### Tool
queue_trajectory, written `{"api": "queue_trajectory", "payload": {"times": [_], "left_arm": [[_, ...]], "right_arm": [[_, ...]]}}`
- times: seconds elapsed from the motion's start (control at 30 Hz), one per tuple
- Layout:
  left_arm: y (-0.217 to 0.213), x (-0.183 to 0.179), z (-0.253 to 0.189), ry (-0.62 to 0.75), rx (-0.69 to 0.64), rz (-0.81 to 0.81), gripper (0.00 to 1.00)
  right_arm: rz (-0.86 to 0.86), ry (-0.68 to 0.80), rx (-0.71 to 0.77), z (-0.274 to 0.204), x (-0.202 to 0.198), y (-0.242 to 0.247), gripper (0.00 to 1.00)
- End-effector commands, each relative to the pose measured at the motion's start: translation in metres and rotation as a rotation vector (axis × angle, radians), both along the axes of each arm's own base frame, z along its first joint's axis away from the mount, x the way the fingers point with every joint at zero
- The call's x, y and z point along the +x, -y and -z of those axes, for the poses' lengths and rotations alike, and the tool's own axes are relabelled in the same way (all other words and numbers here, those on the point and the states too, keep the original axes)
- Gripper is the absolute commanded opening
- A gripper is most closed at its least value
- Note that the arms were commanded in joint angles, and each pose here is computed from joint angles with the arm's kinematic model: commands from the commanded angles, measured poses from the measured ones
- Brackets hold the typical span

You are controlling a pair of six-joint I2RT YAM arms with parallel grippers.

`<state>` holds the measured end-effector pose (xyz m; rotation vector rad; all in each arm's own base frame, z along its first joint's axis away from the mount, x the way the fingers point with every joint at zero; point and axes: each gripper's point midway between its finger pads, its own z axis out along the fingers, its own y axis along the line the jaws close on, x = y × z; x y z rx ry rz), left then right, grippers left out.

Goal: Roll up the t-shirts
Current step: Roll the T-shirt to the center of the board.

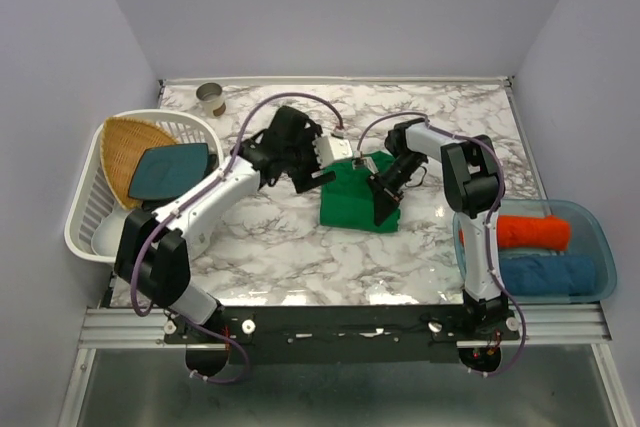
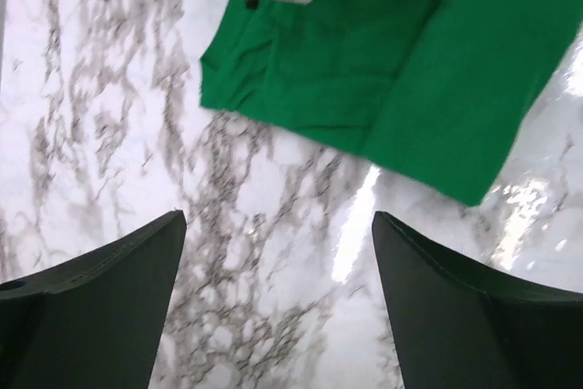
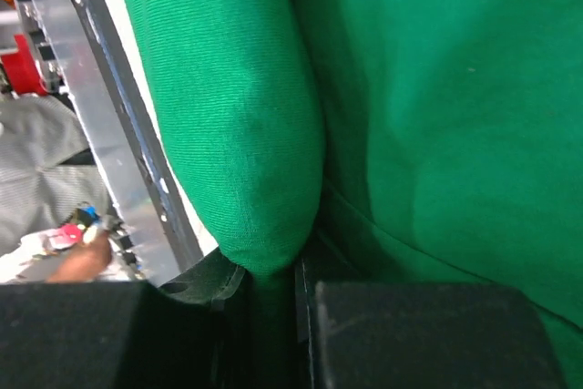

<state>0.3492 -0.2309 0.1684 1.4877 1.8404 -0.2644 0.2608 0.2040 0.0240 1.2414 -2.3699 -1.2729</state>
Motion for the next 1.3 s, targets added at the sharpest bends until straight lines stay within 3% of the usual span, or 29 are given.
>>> {"api": "queue_trajectory", "payload": {"times": [0.0, 0.03, 0.1, 0.13, 0.17, 0.37, 0.53, 0.9, 1.27], "left_arm": [[0.021, 0.010, 0.009, 0.205, 0.033, -0.065, 0.98], [0.020, 0.003, 0.019, 0.211, 0.055, -0.048, 0.98], [0.039, -0.004, 0.001, 0.349, -0.018, 0.008, 0.98], [0.032, -0.018, 0.028, 0.367, 0.027, 0.061, 0.98], [0.044, -0.019, 0.013, 0.465, -0.030, 0.090, 0.98], [0.053, -0.053, 0.052, 0.507, 0.000, 0.275, 0.97], [0.065, -0.084, 0.076, 0.502, 0.008, 0.420, 0.84], [0.083, -0.104, 0.070, 0.558, 0.010, 0.432, 0.84], [0.080, -0.084, 0.133, 0.544, 0.195, 0.385, 0.81]], "right_arm": [[-0.020, -0.015, -0.170, 0.028, 0.001, 0.018, 0.18], [-0.021, -0.017, -0.175, 0.029, 0.001, 0.018, 0.18], [-0.028, -0.035, -0.192, 0.032, -0.001, 0.018, 0.18], [-0.027, -0.044, -0.196, 0.031, 0.000, 0.018, 0.18], [-0.025, -0.047, -0.193, 0.030, 0.001, 0.018, 0.18], [-0.038, -0.093, -0.184, 0.030, 0.000, 0.015, 0.18], [-0.039, -0.105, -0.187, 0.031, 0.000, 0.016, 0.18], [-0.039, -0.134, -0.182, 0.031, -0.001, 0.013, 0.17], [-0.047, -0.160, -0.178, 0.030, -0.001, 0.013, 0.17]]}}
